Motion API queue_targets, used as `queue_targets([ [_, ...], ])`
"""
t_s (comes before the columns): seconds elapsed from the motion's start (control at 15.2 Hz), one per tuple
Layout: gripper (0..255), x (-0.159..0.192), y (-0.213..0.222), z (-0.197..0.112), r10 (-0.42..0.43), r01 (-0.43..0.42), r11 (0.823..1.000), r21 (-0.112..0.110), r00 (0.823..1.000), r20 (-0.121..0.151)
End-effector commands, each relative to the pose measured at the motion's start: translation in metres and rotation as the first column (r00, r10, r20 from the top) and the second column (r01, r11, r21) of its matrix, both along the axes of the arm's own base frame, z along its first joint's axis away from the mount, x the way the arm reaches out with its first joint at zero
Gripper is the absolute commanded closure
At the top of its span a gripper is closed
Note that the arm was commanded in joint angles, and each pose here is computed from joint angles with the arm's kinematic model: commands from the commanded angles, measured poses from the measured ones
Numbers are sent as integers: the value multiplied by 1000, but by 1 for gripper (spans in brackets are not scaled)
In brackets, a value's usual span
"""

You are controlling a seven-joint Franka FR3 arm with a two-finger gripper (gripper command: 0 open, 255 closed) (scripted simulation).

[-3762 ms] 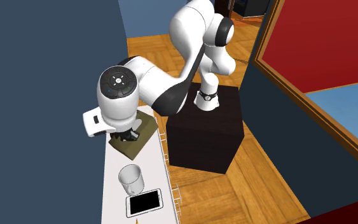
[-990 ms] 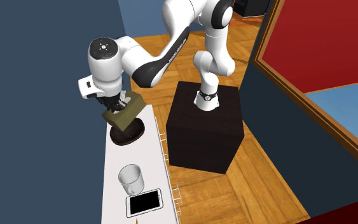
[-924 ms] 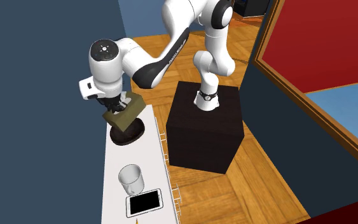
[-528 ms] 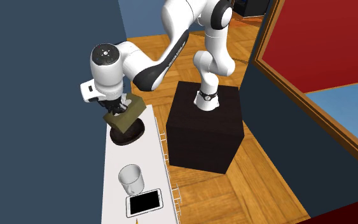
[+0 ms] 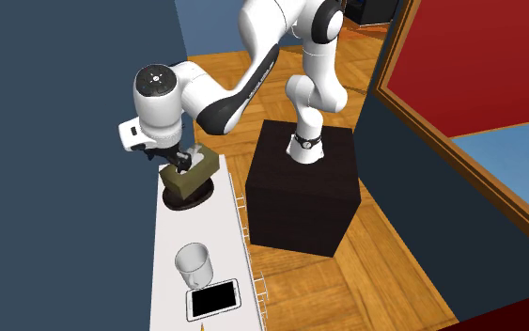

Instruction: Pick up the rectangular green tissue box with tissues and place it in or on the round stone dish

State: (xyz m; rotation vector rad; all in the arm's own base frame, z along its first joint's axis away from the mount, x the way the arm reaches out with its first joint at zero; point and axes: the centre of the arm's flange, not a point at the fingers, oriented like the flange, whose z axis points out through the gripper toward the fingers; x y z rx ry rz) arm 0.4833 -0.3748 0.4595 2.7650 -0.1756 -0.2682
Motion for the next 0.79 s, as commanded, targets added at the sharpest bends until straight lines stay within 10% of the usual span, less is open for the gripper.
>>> queue_targets([
  [0.0,0,0,0,0,0,0,1000,0,1000,0],
  [0.73,0,10,17,46,0,0,1000,0,1000,0],
])
